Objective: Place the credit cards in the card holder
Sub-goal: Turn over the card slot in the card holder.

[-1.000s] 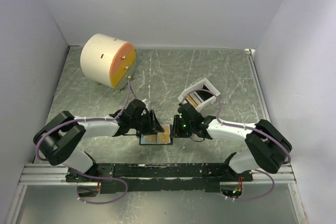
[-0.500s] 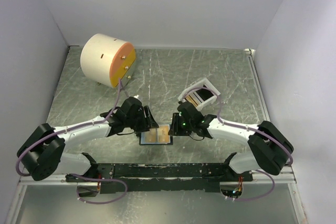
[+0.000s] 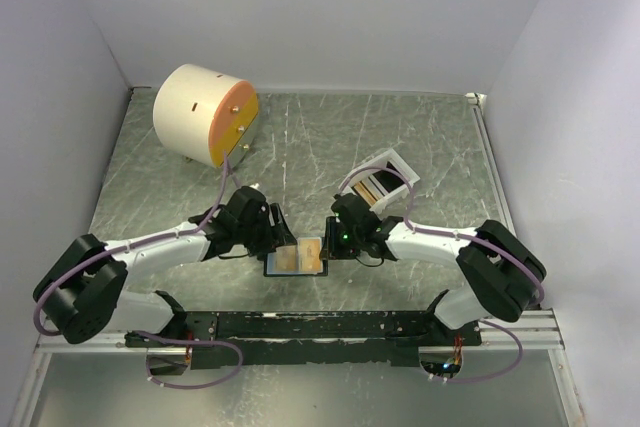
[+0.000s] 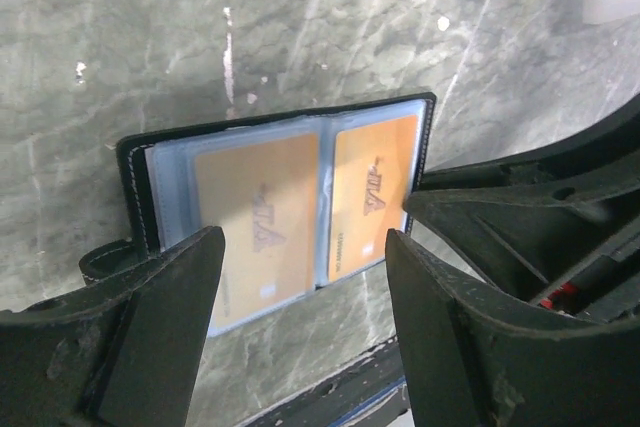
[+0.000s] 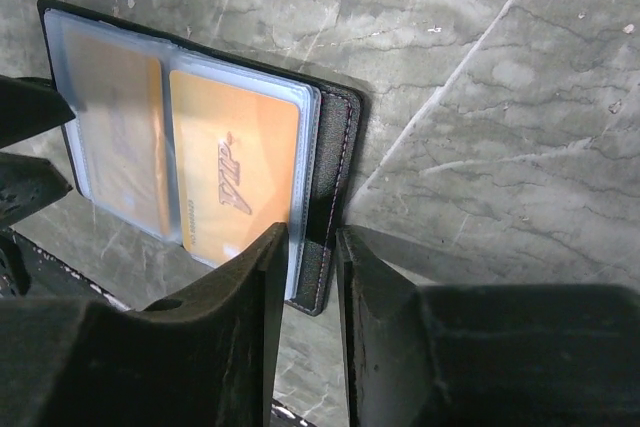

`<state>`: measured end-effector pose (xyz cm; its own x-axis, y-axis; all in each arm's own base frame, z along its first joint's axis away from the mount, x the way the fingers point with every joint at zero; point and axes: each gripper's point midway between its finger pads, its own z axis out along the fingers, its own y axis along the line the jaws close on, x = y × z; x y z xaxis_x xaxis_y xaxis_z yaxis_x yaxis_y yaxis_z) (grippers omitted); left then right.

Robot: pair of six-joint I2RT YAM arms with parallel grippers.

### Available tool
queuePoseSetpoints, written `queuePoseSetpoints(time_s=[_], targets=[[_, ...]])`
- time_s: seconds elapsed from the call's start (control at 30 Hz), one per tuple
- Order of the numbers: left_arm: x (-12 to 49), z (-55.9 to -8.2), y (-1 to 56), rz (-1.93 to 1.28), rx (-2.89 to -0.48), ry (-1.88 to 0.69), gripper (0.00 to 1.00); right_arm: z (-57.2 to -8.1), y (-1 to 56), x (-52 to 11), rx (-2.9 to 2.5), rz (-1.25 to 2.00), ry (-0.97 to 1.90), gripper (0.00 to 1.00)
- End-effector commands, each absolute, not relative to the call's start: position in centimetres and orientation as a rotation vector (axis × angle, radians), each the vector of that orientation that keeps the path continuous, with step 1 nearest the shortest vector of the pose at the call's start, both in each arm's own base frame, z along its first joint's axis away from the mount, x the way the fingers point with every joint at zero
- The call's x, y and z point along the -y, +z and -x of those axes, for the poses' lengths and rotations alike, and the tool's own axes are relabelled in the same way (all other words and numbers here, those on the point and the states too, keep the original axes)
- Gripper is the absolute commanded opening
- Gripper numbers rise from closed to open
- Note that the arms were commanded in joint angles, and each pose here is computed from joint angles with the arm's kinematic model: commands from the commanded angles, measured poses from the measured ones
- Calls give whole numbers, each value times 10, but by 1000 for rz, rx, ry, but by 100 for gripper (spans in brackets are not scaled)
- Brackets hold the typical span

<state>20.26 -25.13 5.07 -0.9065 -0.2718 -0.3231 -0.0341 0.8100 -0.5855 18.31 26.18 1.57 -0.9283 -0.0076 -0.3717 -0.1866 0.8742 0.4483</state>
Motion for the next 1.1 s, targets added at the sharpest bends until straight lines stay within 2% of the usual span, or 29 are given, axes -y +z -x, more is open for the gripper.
queuePoseSetpoints(time_s=[0.0,0.5,1.07], targets=[[243,-204,39,207,-2610,-784,77,-172,-5,-244,-2744,150,586,26],[233,-209,44,199,-2612,-687,78,-171,-5,-244,-2738,155,596,22],[247,-206,42,194,-2610,-804,77,-171,-2,-247,-2733,153,622,21]])
